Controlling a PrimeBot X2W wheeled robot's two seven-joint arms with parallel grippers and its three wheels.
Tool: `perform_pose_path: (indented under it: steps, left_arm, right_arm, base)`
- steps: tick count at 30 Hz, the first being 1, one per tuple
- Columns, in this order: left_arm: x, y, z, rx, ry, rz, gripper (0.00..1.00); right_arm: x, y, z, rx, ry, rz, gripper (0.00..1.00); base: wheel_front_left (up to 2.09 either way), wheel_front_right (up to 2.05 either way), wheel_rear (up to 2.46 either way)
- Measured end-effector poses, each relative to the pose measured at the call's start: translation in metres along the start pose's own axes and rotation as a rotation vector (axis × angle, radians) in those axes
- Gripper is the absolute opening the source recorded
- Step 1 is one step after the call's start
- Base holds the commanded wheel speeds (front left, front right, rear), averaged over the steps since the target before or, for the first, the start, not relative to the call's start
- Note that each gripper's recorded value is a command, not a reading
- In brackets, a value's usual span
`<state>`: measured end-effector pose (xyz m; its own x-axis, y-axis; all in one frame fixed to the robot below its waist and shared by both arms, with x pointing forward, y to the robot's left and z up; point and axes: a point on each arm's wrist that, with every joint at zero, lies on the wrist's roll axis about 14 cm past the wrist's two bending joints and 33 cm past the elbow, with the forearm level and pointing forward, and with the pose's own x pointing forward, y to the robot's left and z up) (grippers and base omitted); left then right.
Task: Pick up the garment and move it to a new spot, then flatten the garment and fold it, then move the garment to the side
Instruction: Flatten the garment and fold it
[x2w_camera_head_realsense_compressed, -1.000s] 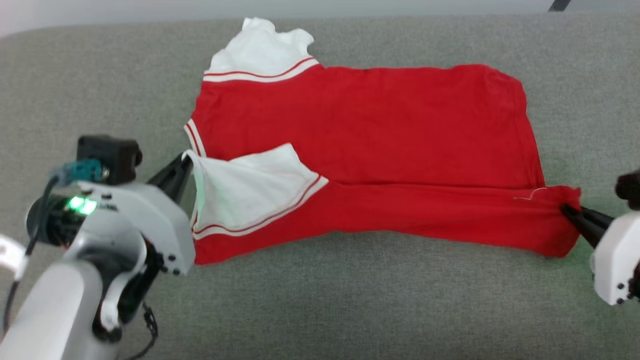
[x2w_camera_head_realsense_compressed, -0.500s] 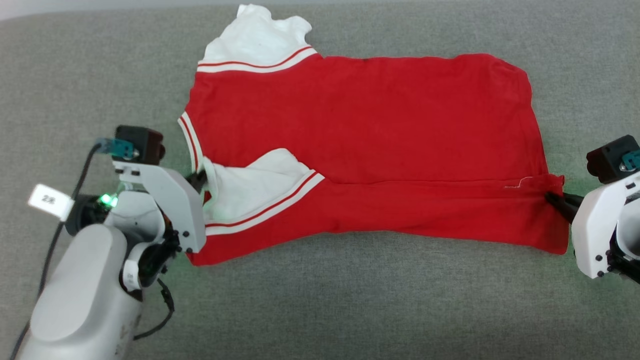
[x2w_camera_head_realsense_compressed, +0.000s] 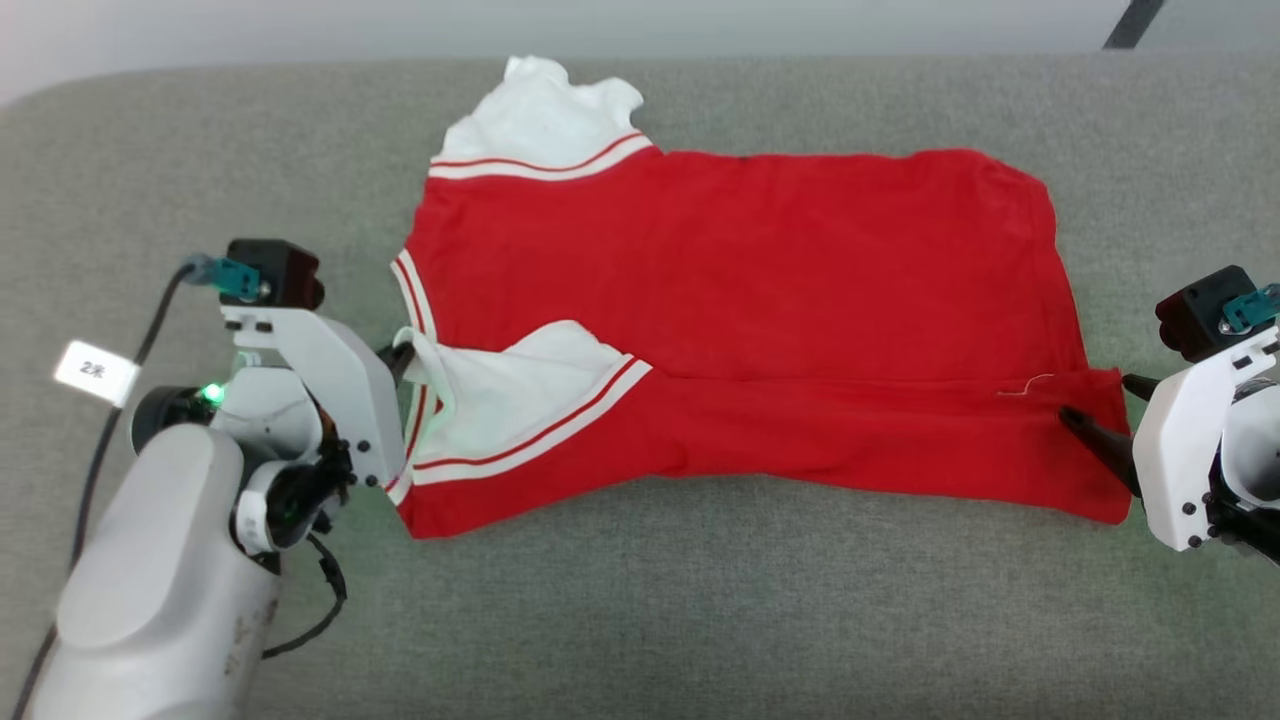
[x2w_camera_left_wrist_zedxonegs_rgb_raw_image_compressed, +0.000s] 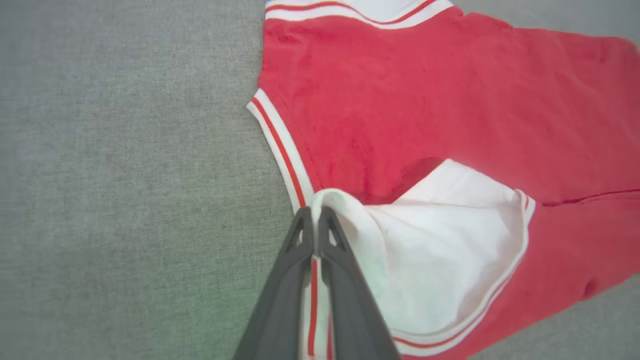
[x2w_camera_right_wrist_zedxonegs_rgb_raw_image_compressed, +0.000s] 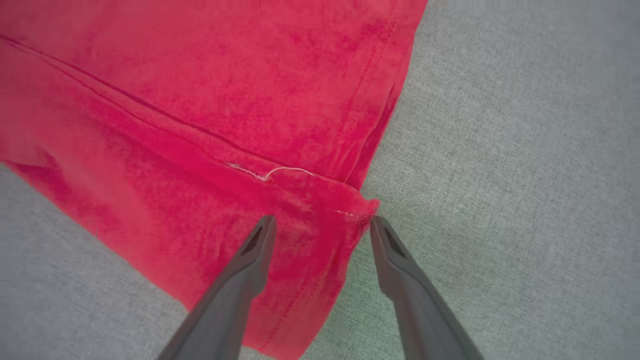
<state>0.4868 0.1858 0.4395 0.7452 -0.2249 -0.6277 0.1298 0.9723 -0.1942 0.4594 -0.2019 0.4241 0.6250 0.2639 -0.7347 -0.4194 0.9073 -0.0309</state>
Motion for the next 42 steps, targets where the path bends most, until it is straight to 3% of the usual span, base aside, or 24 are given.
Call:
perform_pose_path:
  steps: [9, 18, 24, 34, 42]
  left_arm:
    - [-0.039, -0.006, 0.033, 0.009, -0.19, -0.017, 1.0]
    - [-0.086, -0.016, 0.052, 0.035, -0.408, -0.035, 1.0]
    - [-0.104, -0.021, 0.045, 0.033, -0.473, -0.047, 1.0]
    - [-0.101, -0.021, 0.029, 0.038, -0.423, -0.054, 1.0]
    - [-0.076, -0.022, 0.014, 0.022, -0.29, -0.088, 1.0]
  right_arm:
    - [-0.024, 0.008, 0.037, -0.051, -0.171, -0.013, 1.0]
    - [-0.062, 0.019, 0.077, -0.118, -0.469, -0.045, 1.0]
    - [-0.088, 0.021, 0.086, -0.114, -0.645, -0.091, 1.0]
    - [-0.14, -0.002, 0.083, -0.026, -0.918, -0.288, 1.0]
    - [-0.155, -0.024, 0.052, 0.072, -0.926, -0.424, 1.0]
  base:
    - [0.0, 0.0, 0.0]
    - [0.0, 0.0, 0.0]
    - [0.0, 0.0, 0.0]
    - [0.0, 0.0, 0.0]
    - [0.0, 0.0, 0.0]
